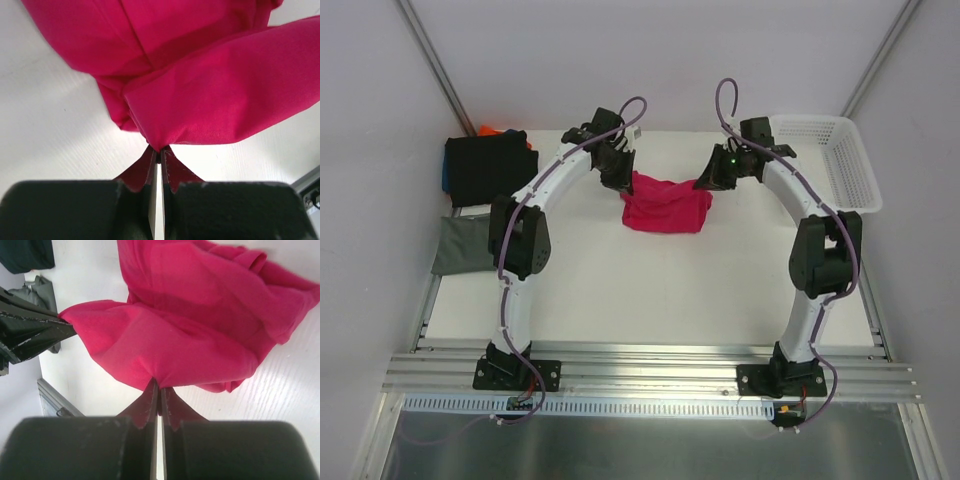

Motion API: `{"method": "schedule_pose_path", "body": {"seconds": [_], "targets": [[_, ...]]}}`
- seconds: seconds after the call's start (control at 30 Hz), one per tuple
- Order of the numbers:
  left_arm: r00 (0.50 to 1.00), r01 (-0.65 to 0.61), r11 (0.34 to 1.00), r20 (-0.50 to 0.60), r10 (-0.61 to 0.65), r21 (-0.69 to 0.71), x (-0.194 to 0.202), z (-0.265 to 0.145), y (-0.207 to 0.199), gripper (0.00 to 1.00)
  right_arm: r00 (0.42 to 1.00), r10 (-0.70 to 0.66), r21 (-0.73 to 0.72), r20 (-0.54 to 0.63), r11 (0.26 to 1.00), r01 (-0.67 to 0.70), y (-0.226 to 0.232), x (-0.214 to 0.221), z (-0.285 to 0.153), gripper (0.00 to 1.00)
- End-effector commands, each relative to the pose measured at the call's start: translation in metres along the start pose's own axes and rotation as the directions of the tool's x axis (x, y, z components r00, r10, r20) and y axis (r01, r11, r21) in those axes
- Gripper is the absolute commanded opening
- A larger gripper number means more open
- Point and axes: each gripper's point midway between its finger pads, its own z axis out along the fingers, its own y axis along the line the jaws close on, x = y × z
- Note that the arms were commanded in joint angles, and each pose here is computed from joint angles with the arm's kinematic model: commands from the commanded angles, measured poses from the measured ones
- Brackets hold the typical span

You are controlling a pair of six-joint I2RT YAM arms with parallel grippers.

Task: Fold and stack the t-shirts
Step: Fold the tshirt

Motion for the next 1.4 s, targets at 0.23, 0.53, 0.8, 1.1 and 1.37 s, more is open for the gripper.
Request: {"method": "schedule_pose_path", "body": {"seconds": [0.23,0.53,0.8,1.1,1.37], "targets": [[0.984,-0.004,0.994,0.174,0.024,-0.112,-0.070,0.028,0.029,0.00,0.993,-0.055,0.014,0.108,0.998,0.054,-0.016,-0.057,0.022,0.00],[0.979,0.021,0.986,0.201,0.014,-0.168,-0.083,0.066,0.053,0.00,0.993,-0.051,0.040,0.104,0.998,0.047,-0.041,-0.075,0.061,0.01],[0.958,0.057,0.973,0.286,0.010,-0.223,-0.107,0.041,0.056,0.99,0.982,-0.093,0.123,0.164,0.990,0.073,-0.042,-0.099,0.052,0.60],[0.923,0.090,0.982,0.384,-0.019,-0.168,-0.117,-0.069,0.055,0.99,0.962,-0.158,0.039,0.223,0.987,0.154,0.032,-0.094,0.008,0.70],[0.927,0.097,0.979,0.375,-0.023,-0.178,-0.099,-0.105,0.075,0.99,0.985,-0.128,-0.057,0.112,0.989,0.135,0.061,-0.056,0.065,0.69]]}}
